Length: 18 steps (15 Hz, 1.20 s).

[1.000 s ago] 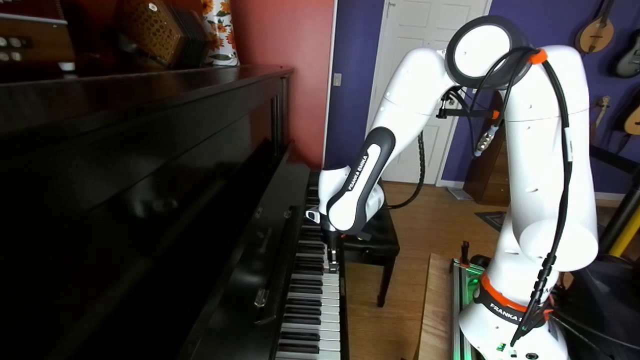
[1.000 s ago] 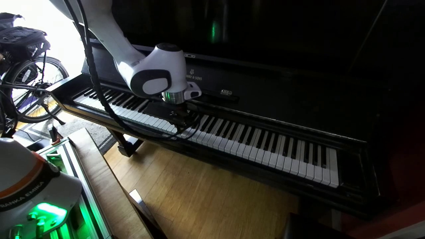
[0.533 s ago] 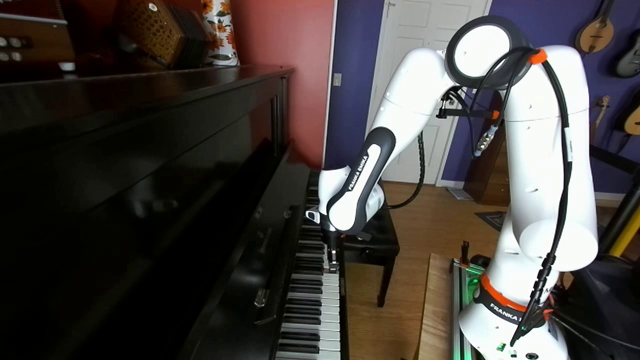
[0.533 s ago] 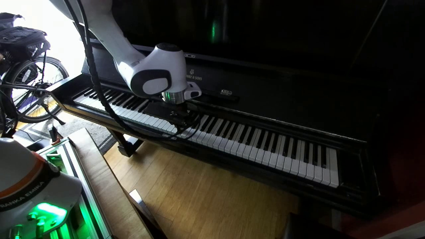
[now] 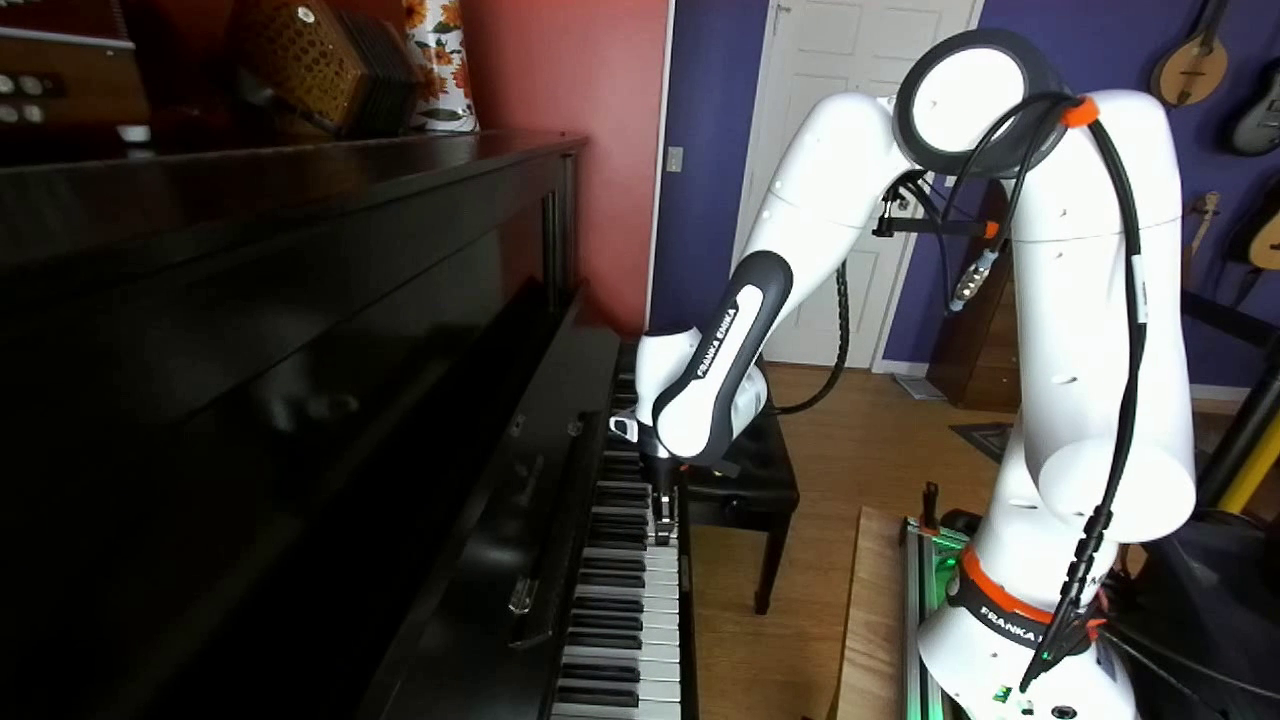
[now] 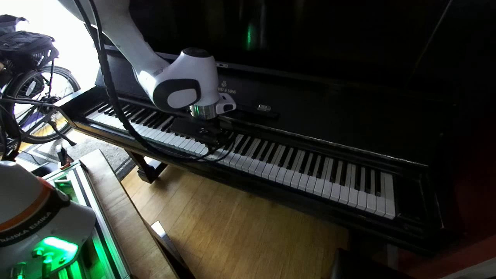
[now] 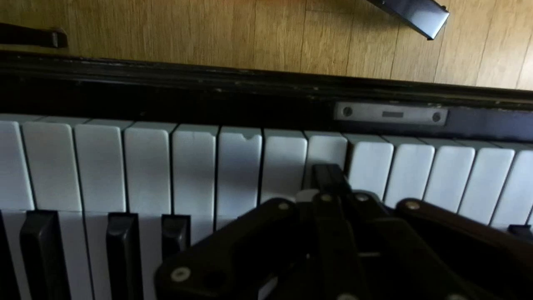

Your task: Press the fourth g key from the left on the piano

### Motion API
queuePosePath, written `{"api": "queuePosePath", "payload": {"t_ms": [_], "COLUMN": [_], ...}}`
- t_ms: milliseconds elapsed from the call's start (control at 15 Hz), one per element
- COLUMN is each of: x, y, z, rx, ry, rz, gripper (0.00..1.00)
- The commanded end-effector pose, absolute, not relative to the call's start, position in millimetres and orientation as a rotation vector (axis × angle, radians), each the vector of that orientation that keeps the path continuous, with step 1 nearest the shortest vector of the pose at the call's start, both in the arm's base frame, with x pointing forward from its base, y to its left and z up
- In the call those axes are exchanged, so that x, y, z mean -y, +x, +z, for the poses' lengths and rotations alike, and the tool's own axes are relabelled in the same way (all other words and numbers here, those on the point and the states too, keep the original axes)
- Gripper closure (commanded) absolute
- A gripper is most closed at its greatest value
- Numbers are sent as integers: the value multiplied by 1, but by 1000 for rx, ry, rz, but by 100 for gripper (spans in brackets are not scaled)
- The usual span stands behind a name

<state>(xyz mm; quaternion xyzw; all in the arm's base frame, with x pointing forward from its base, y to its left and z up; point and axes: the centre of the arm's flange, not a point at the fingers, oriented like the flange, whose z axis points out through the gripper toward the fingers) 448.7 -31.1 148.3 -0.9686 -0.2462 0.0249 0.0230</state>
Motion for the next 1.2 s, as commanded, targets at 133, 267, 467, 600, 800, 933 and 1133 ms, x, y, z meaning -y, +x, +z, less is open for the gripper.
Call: {"api": "queuePosePath", "payload": {"t_ms": [133, 267, 467, 600, 800, 933, 1133], "x": [33, 34, 36, 38, 39, 38, 38], "y": [448, 448, 449, 450, 451, 452, 451], "z": [160, 165, 175, 181, 191, 199, 212], "rx": [773, 779, 780, 763, 742, 733, 724], "ry": [-3021, -3031, -3047, -3058, -3066, -3079, -3099], "rz": [54, 46, 26, 8, -15, -32, -60], "gripper": [100, 100, 100, 73, 53, 38, 16]}}
